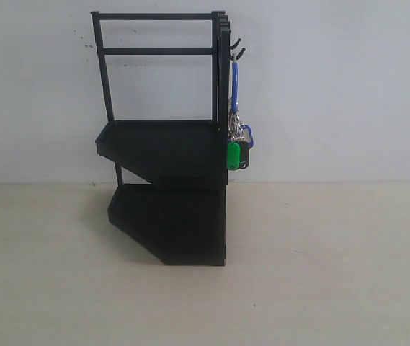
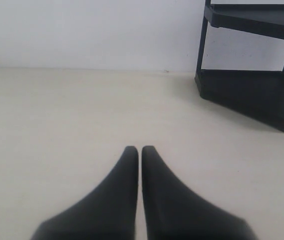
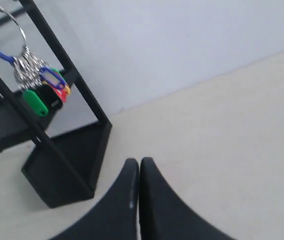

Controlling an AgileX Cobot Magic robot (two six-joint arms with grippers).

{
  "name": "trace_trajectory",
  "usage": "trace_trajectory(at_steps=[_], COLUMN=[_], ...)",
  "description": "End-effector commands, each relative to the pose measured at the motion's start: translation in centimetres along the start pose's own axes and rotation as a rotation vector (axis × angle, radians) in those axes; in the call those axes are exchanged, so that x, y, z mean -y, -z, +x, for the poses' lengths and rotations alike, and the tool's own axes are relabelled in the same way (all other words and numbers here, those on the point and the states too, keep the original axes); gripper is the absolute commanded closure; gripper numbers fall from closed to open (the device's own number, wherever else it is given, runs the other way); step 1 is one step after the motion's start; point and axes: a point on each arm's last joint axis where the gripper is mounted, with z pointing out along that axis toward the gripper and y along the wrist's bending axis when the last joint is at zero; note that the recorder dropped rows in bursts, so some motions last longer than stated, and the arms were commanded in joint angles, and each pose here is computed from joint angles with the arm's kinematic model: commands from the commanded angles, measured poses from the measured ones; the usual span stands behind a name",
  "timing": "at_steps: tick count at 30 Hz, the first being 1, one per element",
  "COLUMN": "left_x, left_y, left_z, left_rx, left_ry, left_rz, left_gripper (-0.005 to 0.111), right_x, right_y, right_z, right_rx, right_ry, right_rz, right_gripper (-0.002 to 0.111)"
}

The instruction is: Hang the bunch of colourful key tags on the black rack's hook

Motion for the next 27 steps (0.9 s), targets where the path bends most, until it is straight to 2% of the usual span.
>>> trace_trajectory(at_steps=[1,7,14,20,27], left_x=[0.0,0.0,0.0,0.0,0.0], left_y=[0.0,0.0,0.0,0.0,0.0], left_z=[-0.1,-0.1,-0.1,-0.1,-0.1], left_rx=[0.001,0.001,0.001,0.001,0.001], left_ry=[0.003,0.003,0.003,0.003,0.003], left_rz=[-0.001,-0.001,-0.001,-0.001,-0.001], left_gripper=[0.102,0.102,0.102,0.102,0.102], right_x=[-0.4,-1.4,-2.3,-2.3,-2.1], right_y=[2.0,4.3,6.3,7.5,7.4], right_z=[0.3,0.0,0.1,0.1,0.2], right_rx=[0.167,0.372,0.460,0.528,0.519], right_ry=[-0.011,0.028,0.094,0.142,0.149], right_rz=[-0.108,-0.261,-0.335,-0.327,-0.304], right_gripper=[0.108,0.108,0.108,0.108,0.108])
